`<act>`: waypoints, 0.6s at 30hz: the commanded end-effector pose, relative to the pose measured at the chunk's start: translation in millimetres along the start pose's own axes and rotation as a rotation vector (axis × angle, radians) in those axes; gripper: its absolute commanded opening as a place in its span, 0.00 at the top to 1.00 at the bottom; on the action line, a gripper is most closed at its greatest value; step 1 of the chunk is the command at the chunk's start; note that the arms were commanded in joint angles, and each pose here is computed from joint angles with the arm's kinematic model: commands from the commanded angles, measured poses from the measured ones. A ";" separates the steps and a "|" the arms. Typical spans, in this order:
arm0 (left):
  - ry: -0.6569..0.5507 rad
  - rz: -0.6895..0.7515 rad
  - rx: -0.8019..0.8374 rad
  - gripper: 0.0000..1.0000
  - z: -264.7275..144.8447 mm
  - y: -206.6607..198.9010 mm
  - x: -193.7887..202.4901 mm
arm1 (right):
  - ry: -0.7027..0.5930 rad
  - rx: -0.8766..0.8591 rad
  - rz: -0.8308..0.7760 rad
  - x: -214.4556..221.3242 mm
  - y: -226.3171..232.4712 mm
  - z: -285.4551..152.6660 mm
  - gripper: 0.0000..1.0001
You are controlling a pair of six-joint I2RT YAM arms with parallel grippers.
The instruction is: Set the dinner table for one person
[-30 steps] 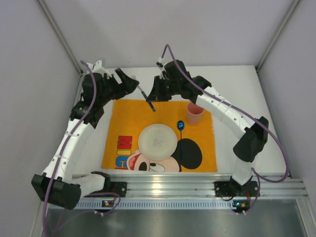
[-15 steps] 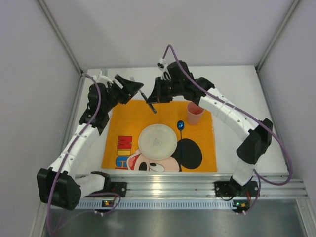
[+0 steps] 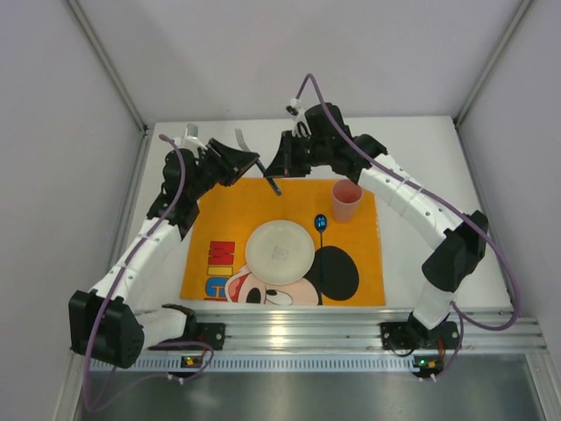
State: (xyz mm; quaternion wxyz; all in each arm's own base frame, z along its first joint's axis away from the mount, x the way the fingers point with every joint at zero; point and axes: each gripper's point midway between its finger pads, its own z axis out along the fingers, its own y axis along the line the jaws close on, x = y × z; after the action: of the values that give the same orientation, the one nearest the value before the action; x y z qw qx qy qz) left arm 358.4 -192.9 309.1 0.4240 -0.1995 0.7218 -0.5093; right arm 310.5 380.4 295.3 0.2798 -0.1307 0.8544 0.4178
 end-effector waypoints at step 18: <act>0.052 0.049 -0.028 1.00 13.3 -5.3 10.1 | -0.065 -0.093 -0.026 -13.7 15.5 -17.6 1.00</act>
State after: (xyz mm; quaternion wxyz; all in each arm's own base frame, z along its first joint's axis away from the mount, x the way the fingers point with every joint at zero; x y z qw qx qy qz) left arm 360.5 -213.3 289.1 0.3906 -0.1914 0.7450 -0.5058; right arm 307.5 381.9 277.5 0.2639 -0.1349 0.8568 0.4220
